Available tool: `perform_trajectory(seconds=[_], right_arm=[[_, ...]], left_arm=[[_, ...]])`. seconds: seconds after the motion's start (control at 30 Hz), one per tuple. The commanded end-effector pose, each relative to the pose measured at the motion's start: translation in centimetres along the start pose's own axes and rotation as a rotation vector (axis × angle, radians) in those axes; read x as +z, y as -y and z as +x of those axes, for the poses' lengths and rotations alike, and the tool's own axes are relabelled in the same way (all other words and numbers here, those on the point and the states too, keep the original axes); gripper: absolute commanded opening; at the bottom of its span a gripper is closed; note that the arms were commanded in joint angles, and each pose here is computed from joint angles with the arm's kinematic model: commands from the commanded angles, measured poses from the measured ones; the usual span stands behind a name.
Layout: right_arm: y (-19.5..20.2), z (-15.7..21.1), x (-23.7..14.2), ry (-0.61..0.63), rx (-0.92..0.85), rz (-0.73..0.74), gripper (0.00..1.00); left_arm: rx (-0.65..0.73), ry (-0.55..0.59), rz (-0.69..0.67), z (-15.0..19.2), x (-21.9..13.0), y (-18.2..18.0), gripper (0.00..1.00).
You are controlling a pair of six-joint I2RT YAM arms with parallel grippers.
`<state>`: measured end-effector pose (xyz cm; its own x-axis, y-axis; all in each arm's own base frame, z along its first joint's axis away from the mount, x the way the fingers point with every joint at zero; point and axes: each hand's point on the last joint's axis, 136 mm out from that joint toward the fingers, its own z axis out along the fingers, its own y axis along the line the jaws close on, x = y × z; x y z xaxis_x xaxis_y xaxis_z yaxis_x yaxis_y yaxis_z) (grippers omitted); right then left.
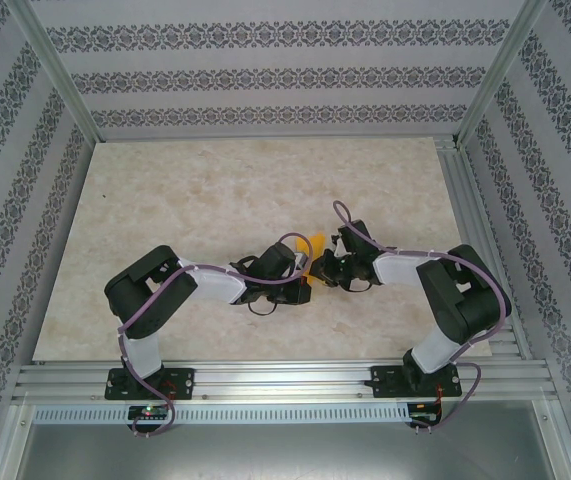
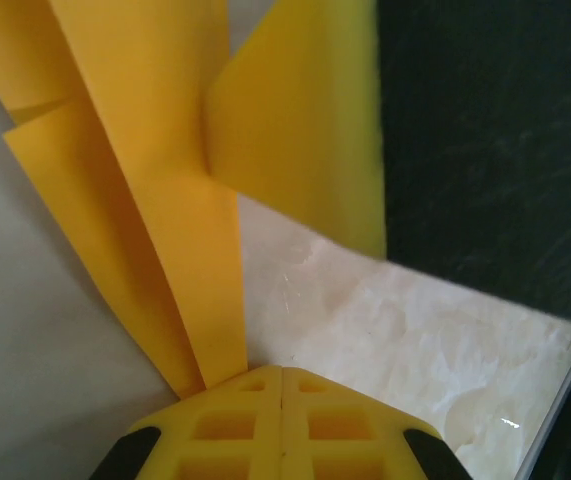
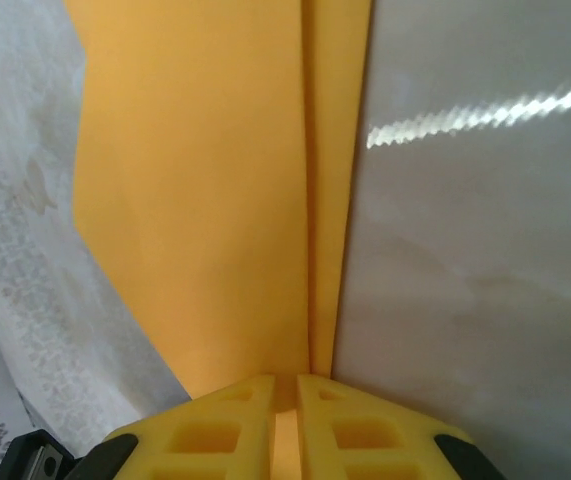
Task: Fold a paper plane with a square sheet of paper (fold left side to right side)
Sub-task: Fold the wing for the fifth time at the center of the table.
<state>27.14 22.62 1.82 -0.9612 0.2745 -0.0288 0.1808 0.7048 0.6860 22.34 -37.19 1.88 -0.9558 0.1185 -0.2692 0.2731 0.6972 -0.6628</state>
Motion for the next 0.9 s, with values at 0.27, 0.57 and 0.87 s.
perform_trajectory(seconds=[0.27, 0.57, 0.87], right_arm=[[-2.2, -0.1, -0.4, 0.020, 0.019, -0.089, 0.13], [-0.7, 0.2, 1.1, 0.000, 0.031, -0.025, 0.12], [1.8, -1.7, 0.6, 0.064, -0.080, 0.162, 0.11]], left_arm=[[-0.039, -0.072, -0.085, 2.8, 0.6, -2.6, 0.06], [-0.043, -0.073, -0.091, 3.0, 0.6, -2.8, 0.06], [-0.063, -0.080, -0.087, 3.6, 0.7, -3.3, 0.06]])
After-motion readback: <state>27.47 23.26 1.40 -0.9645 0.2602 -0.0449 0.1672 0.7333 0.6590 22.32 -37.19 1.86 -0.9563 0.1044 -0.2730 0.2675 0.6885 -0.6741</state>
